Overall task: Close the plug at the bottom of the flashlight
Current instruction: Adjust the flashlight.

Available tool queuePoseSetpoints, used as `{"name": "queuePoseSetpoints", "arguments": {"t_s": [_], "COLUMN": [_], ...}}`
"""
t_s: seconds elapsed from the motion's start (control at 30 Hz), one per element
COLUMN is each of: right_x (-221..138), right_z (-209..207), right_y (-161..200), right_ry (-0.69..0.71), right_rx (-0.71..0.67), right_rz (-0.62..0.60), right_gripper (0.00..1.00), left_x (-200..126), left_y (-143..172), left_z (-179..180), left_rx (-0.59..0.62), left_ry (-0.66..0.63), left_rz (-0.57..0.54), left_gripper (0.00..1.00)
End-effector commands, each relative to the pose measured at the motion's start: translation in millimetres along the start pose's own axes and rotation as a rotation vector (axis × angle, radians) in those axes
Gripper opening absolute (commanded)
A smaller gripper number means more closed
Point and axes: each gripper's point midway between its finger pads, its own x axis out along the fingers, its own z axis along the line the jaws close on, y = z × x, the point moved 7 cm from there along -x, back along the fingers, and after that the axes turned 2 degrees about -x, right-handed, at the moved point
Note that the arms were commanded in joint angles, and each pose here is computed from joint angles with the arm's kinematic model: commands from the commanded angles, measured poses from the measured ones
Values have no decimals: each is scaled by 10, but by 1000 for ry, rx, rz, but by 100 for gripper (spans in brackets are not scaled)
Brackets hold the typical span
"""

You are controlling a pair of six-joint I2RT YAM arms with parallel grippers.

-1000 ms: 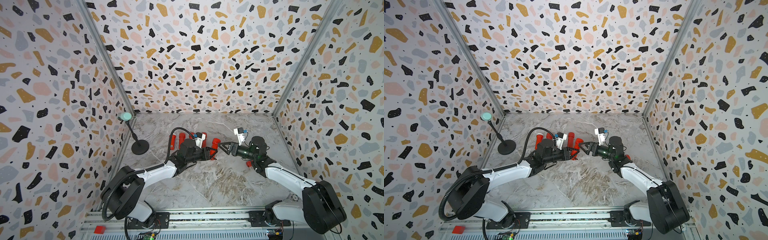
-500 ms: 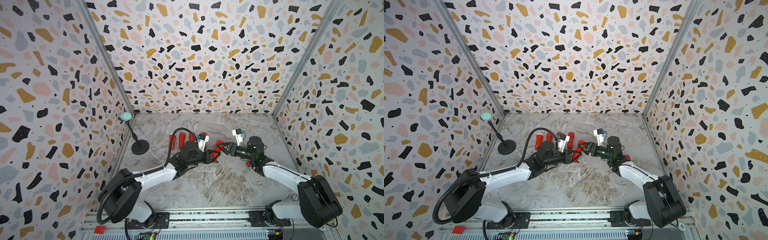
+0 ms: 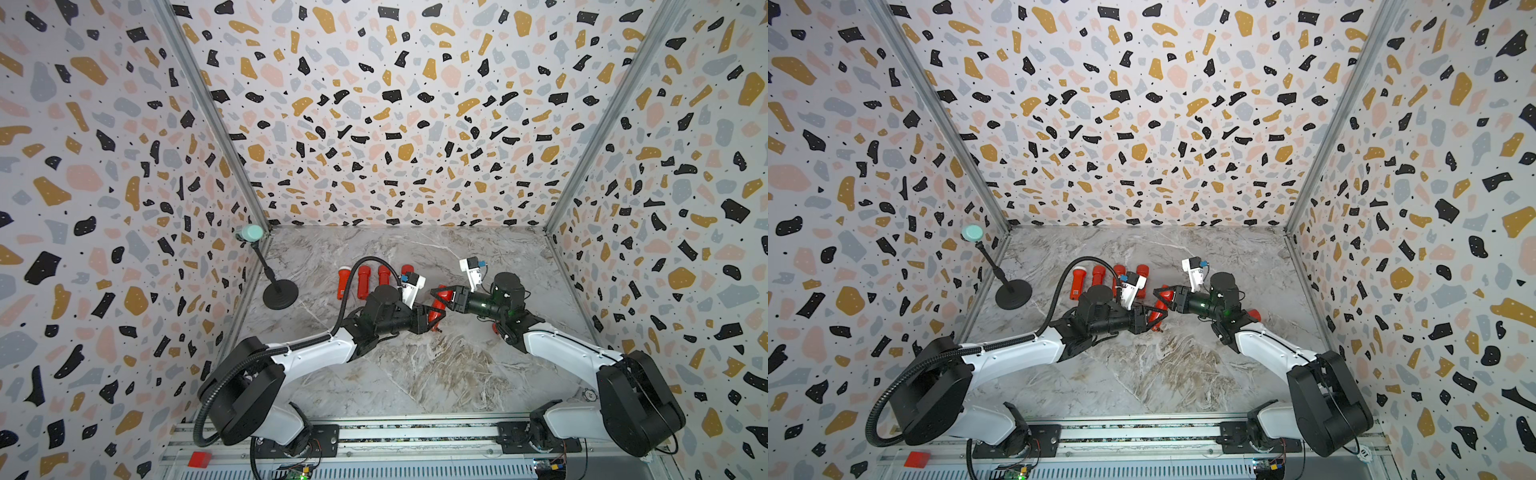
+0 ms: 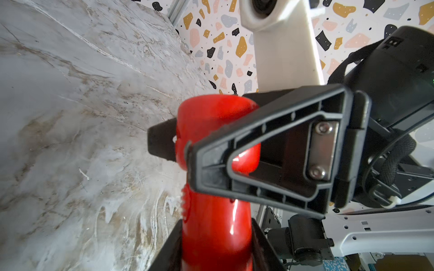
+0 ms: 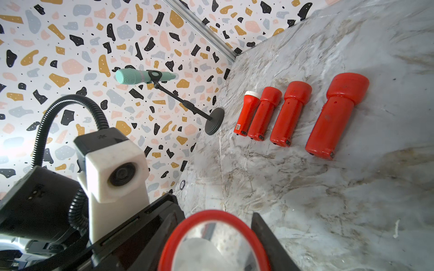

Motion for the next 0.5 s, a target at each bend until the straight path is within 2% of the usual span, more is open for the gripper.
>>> {"name": "queuePoseSetpoints", "arguments": {"t_s": [0.0, 0.13, 0.27, 0.4, 0.47], "right_x": [-31, -11, 3, -1, -4], "right_z": [203, 228, 261, 289, 291], "right_y": [-132, -115, -107, -101, -102], "right_ry": [-28, -28, -22, -22, -19], "right_rx": [-96, -100, -107, -114, -113], "right_rz": [-43, -38, -37, -41, -42], "right_gripper": [42, 39, 36, 35, 35], "left_x": [46, 69, 96, 128, 140], "left_y": [-78, -67, -58, -45, -41], "left_z": [-55, -39, -27, -13, 0], "left_rx": [17, 16, 15, 11, 13], "left_ry": [3, -5, -8, -10, -17], "left_rz": [-9, 0, 12, 31, 41], "left_gripper": [2, 3, 10, 21, 21]}}
